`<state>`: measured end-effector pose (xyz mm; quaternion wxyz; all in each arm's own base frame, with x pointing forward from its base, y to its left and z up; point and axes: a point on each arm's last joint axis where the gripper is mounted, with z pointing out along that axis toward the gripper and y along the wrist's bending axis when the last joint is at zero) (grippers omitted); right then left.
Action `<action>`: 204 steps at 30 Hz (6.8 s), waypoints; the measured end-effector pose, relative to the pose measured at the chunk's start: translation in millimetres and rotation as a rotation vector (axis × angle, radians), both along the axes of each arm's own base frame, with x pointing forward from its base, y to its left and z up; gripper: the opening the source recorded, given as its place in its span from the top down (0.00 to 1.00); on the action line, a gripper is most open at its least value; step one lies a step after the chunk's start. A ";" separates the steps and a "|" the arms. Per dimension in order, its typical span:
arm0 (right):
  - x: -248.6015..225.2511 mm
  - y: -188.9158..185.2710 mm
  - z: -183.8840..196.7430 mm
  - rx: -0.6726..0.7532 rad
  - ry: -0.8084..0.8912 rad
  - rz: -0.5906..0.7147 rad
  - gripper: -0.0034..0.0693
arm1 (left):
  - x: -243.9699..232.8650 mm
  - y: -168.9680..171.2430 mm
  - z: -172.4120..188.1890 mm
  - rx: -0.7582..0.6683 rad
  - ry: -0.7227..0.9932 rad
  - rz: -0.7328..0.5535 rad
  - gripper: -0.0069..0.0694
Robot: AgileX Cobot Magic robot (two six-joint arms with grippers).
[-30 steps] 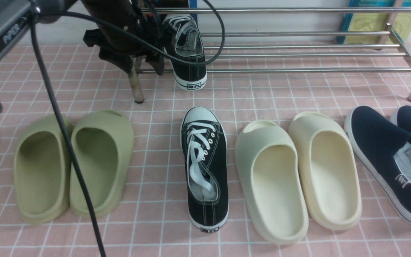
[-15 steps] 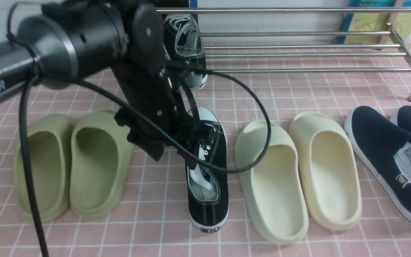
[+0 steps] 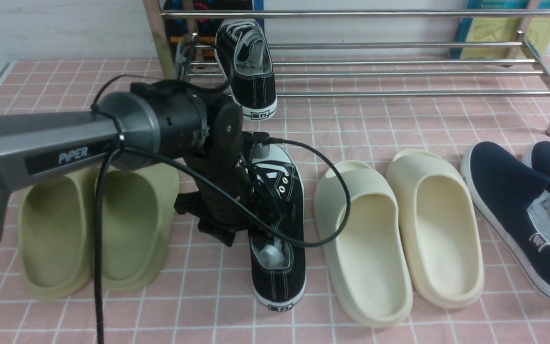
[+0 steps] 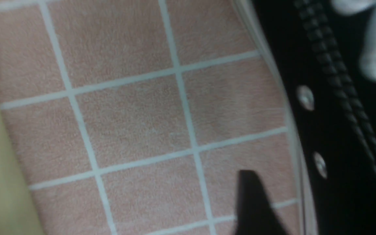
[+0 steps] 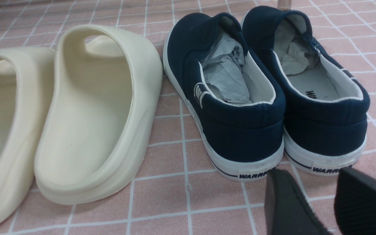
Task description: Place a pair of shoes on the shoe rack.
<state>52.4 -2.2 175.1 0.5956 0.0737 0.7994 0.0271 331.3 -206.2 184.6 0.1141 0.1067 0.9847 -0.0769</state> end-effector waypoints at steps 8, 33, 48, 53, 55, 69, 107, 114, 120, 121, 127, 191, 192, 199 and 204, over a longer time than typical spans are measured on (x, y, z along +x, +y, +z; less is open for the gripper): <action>0.0 0.0 0.0 0.000 0.000 0.000 0.62 | -4.1 2.0 33.3 -0.024 -0.032 -0.003 0.87; 0.0 0.0 0.0 0.000 0.000 0.000 0.62 | 103.3 -33.6 80.4 -0.267 -0.261 0.164 0.87; 0.0 0.0 0.0 0.000 0.000 0.000 0.62 | 164.8 -24.0 66.4 -0.387 -0.317 0.224 0.86; 0.0 0.0 0.0 0.000 0.000 0.000 0.62 | 164.7 -24.4 66.1 -0.381 -0.322 0.203 0.82; 0.0 0.0 0.0 0.000 0.000 0.000 0.62 | 164.8 -24.5 66.8 -0.384 -0.324 0.200 0.75; 0.0 0.0 0.0 0.000 0.000 0.000 0.62 | 155.2 -11.9 106.9 -0.347 -0.390 0.142 0.44; 0.0 0.0 0.0 0.000 0.000 0.000 0.62 | 97.6 -80.8 16.3 -0.048 -0.226 -0.294 0.91; 0.0 0.0 0.0 0.000 0.000 0.000 0.62 | 101.4 -83.5 45.2 -0.028 -0.284 -0.200 0.90; 0.0 0.0 0.0 0.000 0.000 0.000 0.62 | 105.8 -88.1 76.8 -0.083 -0.388 -0.188 0.90; 0.0 0.0 0.0 0.000 0.000 0.000 0.62 | 108.2 -88.7 83.1 -0.092 -0.439 -0.182 0.90; 0.0 0.0 0.0 0.000 0.000 0.000 0.62 | 117.7 -81.4 87.6 -0.039 -0.536 -0.127 0.90; 0.0 0.0 0.0 0.000 0.000 0.000 0.62 | -182.3 144.3 272.0 -0.045 -0.803 0.021 0.87; 0.0 0.0 0.0 0.000 0.000 0.000 0.62 | -189.6 148.4 264.5 -0.057 -0.803 0.033 0.87; 0.0 0.0 0.0 0.000 0.000 0.000 0.62 | -234.2 178.7 242.0 -0.107 -0.838 0.129 0.88; 0.0 0.0 0.0 0.000 0.000 0.000 0.62 | -254.3 193.9 231.7 -0.087 -0.895 0.127 0.89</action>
